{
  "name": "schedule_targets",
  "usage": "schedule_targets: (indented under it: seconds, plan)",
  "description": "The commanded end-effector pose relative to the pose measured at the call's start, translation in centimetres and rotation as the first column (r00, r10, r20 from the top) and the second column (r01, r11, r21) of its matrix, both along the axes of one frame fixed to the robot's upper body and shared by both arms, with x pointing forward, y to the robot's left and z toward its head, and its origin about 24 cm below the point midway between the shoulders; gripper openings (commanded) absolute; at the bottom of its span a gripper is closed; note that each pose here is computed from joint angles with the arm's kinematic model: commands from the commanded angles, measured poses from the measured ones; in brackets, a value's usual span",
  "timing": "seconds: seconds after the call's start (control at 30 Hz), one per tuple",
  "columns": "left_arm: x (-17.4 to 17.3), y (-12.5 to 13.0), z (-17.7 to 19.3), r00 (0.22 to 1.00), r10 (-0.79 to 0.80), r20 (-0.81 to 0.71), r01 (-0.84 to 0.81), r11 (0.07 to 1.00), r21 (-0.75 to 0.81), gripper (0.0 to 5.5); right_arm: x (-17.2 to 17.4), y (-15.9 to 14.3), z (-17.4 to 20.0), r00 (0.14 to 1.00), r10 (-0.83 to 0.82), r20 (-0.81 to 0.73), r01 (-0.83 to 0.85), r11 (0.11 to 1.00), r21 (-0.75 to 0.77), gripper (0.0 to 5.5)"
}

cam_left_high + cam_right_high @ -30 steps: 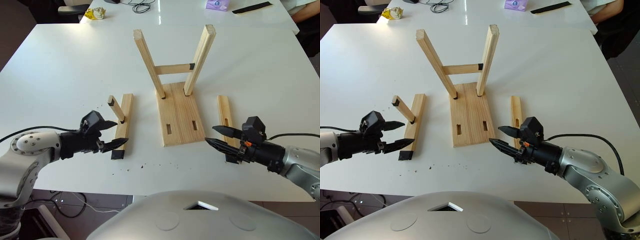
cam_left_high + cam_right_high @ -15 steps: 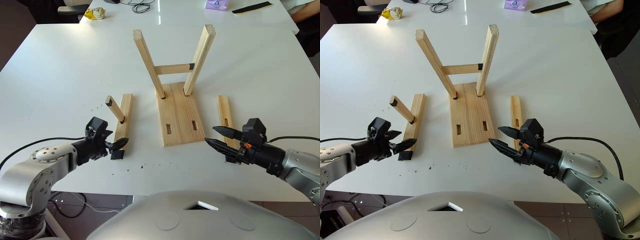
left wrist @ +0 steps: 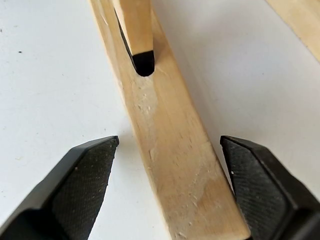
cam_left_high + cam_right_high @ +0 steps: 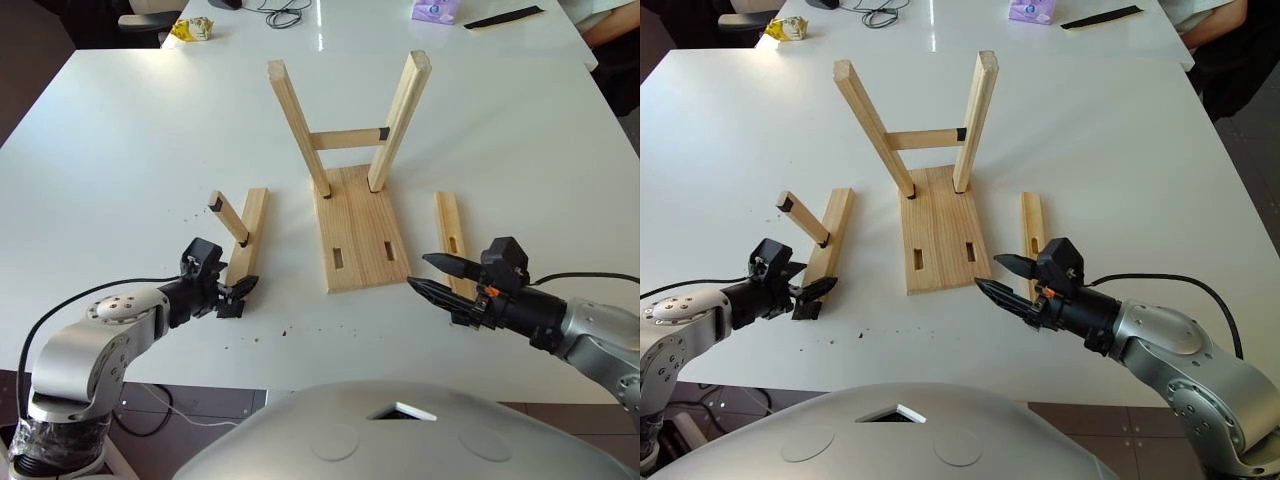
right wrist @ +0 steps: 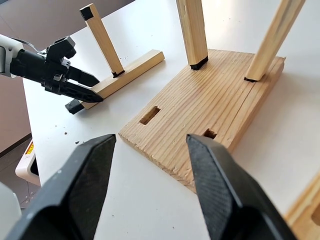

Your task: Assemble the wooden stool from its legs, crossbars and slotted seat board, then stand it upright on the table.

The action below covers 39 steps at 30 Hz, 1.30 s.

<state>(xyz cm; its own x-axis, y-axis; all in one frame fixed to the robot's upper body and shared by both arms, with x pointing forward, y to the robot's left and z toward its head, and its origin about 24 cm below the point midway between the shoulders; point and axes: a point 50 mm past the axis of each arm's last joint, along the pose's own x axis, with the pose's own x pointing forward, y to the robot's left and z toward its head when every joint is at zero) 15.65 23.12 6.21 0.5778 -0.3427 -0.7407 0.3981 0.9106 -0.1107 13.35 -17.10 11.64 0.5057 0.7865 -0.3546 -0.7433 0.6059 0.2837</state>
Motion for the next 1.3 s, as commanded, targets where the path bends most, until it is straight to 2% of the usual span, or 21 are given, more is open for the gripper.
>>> schedule_targets:
  seconds: [0.03,0.37,0.47,0.6,0.73,0.83,0.93,1.03,1.13,1.23,1.3]
  plan:
    - [-1.1,0.2,-1.6,0.998,0.031,-0.063,-0.032,0.999,-0.011,3.54,0.2,-0.1,0.2,1.000,0.005,0.008,-0.005,1.000,-0.010,2.60]
    - [-0.9,0.6,-2.2,0.999,0.040,-0.037,-0.041,0.999,-0.035,2.09,0.7,-0.3,0.2,1.000,-0.007,0.018,0.007,1.000,-0.016,2.60]
    - [-0.4,0.6,-2.3,0.999,0.041,-0.021,-0.041,0.998,-0.037,2.02,0.8,-0.3,0.1,1.000,-0.013,0.022,0.014,1.000,-0.018,2.60]
    - [2.3,1.6,-1.3,0.994,0.085,0.069,-0.082,0.996,-0.044,2.02,1.0,-0.5,0.0,0.999,-0.025,0.030,0.026,0.999,-0.024,2.60]
    - [5.7,3.5,0.8,0.959,0.229,0.169,-0.215,0.972,-0.094,2.02,1.3,-0.8,0.2,0.999,-0.030,0.043,0.032,0.999,-0.027,2.60]
    - [9.9,5.8,4.3,0.874,0.362,0.324,-0.332,0.932,-0.147,2.02,1.8,-1.3,0.5,0.997,-0.040,0.067,0.042,0.999,-0.031,2.60]
    - [13.2,6.6,8.8,0.759,0.411,0.504,-0.346,0.912,-0.221,2.02,2.8,-1.8,1.1,0.993,-0.048,0.104,0.052,0.998,-0.034,2.60]
    - [14.7,5.5,14.4,0.582,0.341,0.738,-0.199,0.940,-0.277,2.02,3.9,-2.4,2.3,0.987,-0.049,0.150,0.047,0.999,0.017,2.60]
    - [14.7,3.9,18.6,0.427,0.372,0.824,0.002,0.911,-0.412,2.02,5.2,-3.1,4.2,0.966,-0.076,0.246,0.054,0.994,0.097,2.60]
    - [14.0,1.0,21.6,0.345,0.386,0.856,0.250,0.841,-0.480,2.02,6.6,-4.0,5.8,0.948,-0.079,0.310,0.039,0.990,0.135,2.60]
    - [13.1,-2.0,22.9,0.341,0.351,0.872,0.448,0.755,-0.478,2.02,7.2,-4.5,6.6,0.944,-0.057,0.325,0.006,0.988,0.155,2.60]
